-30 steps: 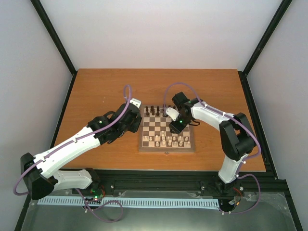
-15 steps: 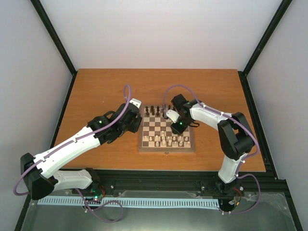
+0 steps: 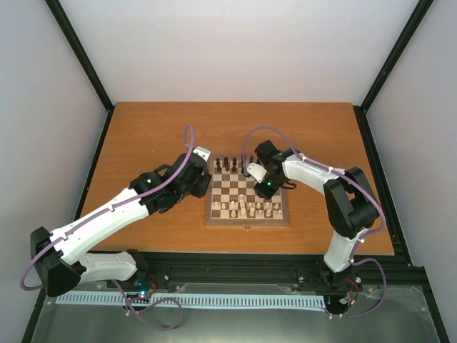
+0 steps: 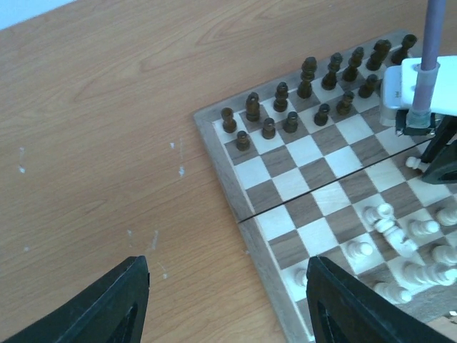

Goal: Set up the chess pieces on the board

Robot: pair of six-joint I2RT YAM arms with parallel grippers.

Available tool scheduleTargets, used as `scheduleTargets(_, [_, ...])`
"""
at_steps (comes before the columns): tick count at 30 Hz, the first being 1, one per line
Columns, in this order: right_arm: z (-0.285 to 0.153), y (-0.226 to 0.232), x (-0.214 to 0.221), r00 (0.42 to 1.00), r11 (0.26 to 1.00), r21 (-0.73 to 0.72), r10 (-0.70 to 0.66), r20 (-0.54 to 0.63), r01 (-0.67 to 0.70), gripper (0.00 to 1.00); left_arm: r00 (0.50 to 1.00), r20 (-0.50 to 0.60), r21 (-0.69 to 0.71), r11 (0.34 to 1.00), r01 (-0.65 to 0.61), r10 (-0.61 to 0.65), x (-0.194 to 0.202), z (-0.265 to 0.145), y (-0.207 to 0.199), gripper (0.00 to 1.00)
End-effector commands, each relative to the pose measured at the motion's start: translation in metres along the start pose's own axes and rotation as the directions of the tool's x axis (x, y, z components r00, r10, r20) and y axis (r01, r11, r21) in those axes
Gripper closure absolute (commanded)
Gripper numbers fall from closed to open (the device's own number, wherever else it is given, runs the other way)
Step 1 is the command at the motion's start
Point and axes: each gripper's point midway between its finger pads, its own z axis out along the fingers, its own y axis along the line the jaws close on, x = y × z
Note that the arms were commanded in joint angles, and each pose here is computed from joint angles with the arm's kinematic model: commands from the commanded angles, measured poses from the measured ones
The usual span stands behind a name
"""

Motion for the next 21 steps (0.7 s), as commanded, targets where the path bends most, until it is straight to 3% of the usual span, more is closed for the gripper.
scheduleTargets(1, [-0.013,0.007,-0.001,0.998,0.999,-0.004,-0.034,0.045,0.034,0.88,0.996,0.019,0.073,0.994,0.085,-0.086,-0.011,-0.003,-0.009,0.37])
scheduleTargets(3, [-0.028,0.013,-0.009,0.992,0.998,-0.024,-0.056,0.111,0.059,0.89,0.983,0.005,0.223,0.958,0.179,-0.185,-0.017,-0.004,-0.028,0.36])
scheduleTargets(6, [-0.053,0.024,-0.020,0.969,0.992,-0.038,-0.109,0.220,0.121,0.89,0.927,-0.059,0.418,0.834,0.360,-0.371,-0.030,0.006,-0.053,0.37])
scheduleTargets(8, [-0.069,0.033,-0.026,0.948,0.985,-0.046,-0.145,0.284,0.164,0.89,0.900,-0.108,0.490,0.765,0.417,-0.422,-0.035,0.017,-0.068,0.39])
scheduleTargets(16, [-0.101,0.056,-0.032,0.889,0.964,-0.074,-0.203,0.411,0.255,0.89,0.877,-0.263,0.675,0.572,0.466,-0.403,-0.045,0.041,-0.127,0.50])
scheduleTargets(21, [-0.111,0.065,-0.035,0.867,0.955,-0.092,-0.214,0.451,0.283,0.89,0.868,-0.304,0.689,0.538,0.485,-0.392,-0.042,0.048,-0.137,0.54])
